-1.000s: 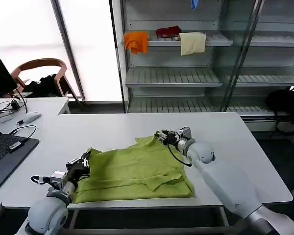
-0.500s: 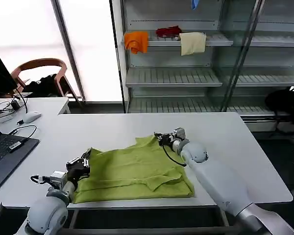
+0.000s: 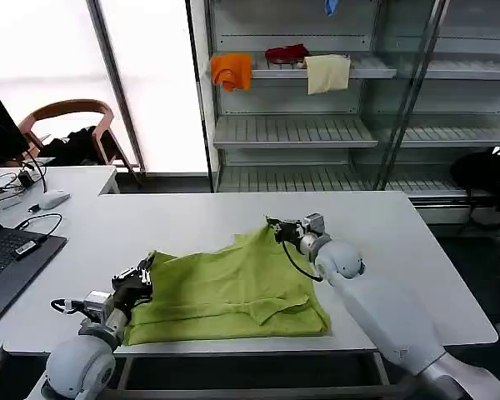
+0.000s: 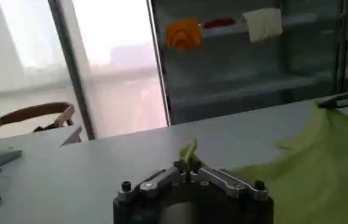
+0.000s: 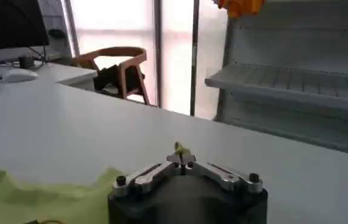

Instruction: Fold and organize the clothes.

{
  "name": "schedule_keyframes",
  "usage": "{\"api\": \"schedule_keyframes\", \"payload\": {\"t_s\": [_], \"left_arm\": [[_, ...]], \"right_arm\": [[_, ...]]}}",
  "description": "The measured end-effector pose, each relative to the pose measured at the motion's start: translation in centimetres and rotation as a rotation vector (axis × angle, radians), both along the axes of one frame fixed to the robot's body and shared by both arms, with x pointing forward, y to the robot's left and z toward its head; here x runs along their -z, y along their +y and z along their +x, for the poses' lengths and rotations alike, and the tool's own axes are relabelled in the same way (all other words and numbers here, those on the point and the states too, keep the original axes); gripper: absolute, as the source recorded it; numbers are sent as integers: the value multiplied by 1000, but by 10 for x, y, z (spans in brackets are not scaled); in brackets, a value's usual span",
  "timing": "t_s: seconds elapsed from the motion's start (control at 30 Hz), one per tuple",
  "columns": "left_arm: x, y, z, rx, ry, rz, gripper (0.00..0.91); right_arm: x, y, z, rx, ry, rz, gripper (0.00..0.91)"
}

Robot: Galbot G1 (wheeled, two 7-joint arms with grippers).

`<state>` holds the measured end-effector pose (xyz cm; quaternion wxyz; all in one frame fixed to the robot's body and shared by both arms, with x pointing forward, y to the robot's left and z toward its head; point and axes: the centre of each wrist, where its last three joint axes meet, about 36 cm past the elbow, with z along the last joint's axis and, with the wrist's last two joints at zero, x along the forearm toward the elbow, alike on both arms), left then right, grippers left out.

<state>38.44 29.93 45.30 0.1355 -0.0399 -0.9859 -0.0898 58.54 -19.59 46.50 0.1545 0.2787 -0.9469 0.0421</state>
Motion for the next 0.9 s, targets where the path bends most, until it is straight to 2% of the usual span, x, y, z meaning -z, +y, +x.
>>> {"api": "schedule_keyframes", "payload": {"t_s": [0.4, 0.9], "left_arm": [[0, -2, -6, -70, 50, 39, 10], [-5, -10, -18, -181, 79, 79, 10]], "right_arm": [[-9, -34, -67, -18, -12, 27, 0], [-21, -55, -135, -60, -19, 18, 0]]}}
